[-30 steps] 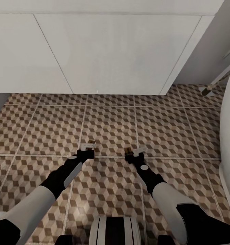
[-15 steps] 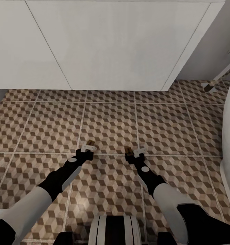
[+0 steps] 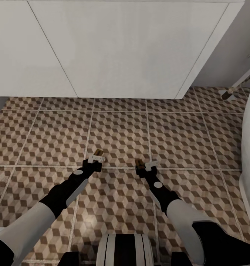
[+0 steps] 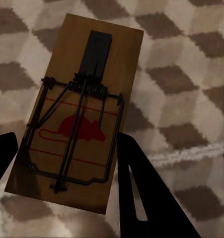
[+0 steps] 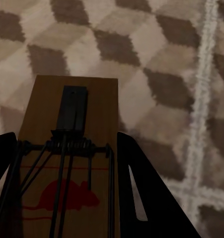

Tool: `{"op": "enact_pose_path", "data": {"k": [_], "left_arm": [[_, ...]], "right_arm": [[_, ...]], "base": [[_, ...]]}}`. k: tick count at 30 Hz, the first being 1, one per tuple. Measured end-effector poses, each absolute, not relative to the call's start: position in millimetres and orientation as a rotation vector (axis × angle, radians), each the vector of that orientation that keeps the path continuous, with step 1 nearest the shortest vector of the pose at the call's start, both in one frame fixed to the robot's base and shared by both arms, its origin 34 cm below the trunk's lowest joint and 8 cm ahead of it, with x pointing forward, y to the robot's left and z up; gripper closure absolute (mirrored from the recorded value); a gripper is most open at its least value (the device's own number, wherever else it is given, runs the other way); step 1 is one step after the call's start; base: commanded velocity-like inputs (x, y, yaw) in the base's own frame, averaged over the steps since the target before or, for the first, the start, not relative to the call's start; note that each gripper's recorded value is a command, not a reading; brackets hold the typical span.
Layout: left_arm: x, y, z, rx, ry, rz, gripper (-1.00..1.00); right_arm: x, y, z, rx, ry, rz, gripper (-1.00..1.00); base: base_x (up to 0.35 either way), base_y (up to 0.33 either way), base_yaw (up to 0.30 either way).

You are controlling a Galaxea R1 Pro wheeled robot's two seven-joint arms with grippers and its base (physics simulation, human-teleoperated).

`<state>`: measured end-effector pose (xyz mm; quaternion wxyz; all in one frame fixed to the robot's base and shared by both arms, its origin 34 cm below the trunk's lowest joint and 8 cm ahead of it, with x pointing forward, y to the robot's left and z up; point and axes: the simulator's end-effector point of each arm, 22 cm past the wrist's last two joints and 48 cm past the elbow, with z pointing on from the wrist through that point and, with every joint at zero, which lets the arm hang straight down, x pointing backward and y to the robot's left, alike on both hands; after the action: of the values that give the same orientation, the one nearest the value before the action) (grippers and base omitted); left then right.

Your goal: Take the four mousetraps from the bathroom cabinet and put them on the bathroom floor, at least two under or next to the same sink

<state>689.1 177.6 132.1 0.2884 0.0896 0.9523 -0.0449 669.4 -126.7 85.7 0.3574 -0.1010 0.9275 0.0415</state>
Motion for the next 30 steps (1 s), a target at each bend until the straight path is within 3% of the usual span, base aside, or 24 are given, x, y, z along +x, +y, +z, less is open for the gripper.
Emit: {"op": "enact_pose_path", "data": {"k": [14, 30], "left_arm": [[685, 198, 125, 0.244, 2.563, -0.075, 1.00], [672, 190, 116, 0.208, 2.642, -0.091, 1.00]], "right_arm": [[683, -127, 94, -0.254, 2.363, 0.097, 1.00], [756, -158, 141, -0.235, 2.381, -0.025, 1.00]], "base": [[0.000, 0.000, 0.000], [0.000, 0.000, 0.000]]}}
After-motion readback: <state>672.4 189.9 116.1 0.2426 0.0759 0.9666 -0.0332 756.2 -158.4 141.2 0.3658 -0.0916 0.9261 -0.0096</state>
